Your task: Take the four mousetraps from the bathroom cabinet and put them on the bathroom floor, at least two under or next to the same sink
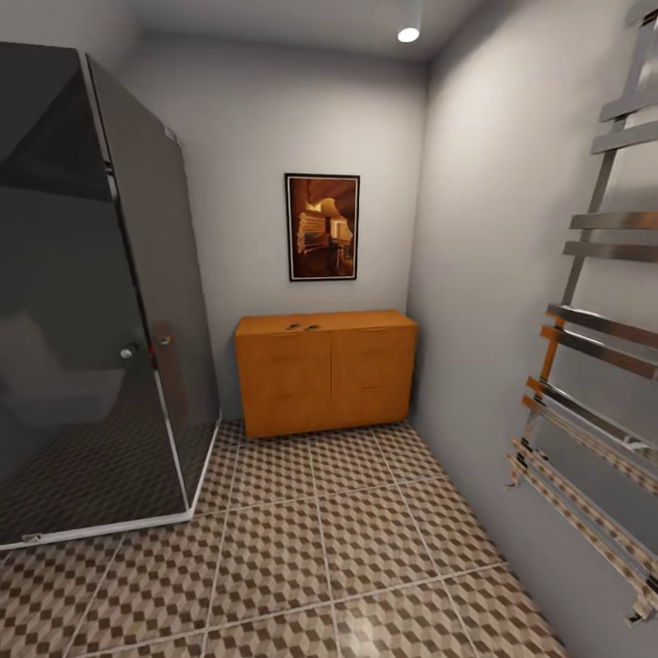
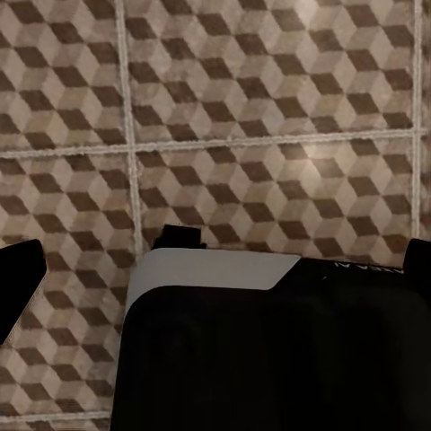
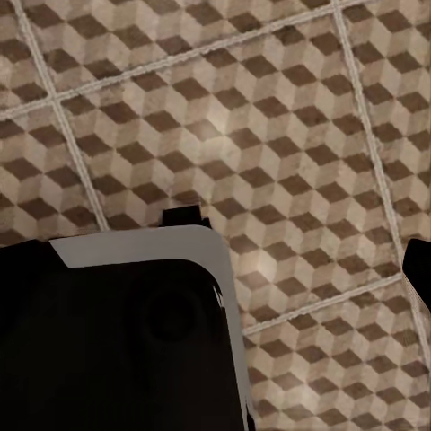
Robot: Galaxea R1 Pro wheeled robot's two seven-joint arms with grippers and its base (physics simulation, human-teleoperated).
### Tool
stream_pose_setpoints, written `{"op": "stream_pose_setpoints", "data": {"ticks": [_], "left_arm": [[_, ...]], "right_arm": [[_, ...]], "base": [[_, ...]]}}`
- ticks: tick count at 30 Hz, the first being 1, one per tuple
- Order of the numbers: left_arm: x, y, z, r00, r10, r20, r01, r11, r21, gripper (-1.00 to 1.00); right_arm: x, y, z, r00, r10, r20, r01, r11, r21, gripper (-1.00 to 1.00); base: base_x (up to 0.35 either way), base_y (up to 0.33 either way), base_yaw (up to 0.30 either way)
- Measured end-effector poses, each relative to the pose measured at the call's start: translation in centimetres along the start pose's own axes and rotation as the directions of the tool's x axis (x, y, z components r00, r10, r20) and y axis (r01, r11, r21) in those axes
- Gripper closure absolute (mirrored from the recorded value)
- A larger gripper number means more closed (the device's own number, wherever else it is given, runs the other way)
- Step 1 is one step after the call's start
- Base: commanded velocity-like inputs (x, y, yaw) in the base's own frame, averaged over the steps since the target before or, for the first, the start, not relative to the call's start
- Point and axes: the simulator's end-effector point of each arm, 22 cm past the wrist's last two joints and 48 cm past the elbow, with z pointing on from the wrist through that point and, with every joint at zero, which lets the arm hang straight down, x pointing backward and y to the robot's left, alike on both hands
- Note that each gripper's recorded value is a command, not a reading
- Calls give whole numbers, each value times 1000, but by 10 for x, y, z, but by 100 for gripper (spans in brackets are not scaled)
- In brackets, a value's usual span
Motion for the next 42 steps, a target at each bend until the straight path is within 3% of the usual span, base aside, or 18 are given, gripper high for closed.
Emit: {"op": "stream_pose_setpoints", "data": {"ticks": [42], "left_arm": [[-1,3,0,1000,-3,2,3,1000,-5,-100]], "right_arm": [[1,1,0,1000,-14,-2,14,1000,-3,-100]], "base": [[318,0,0]]}}
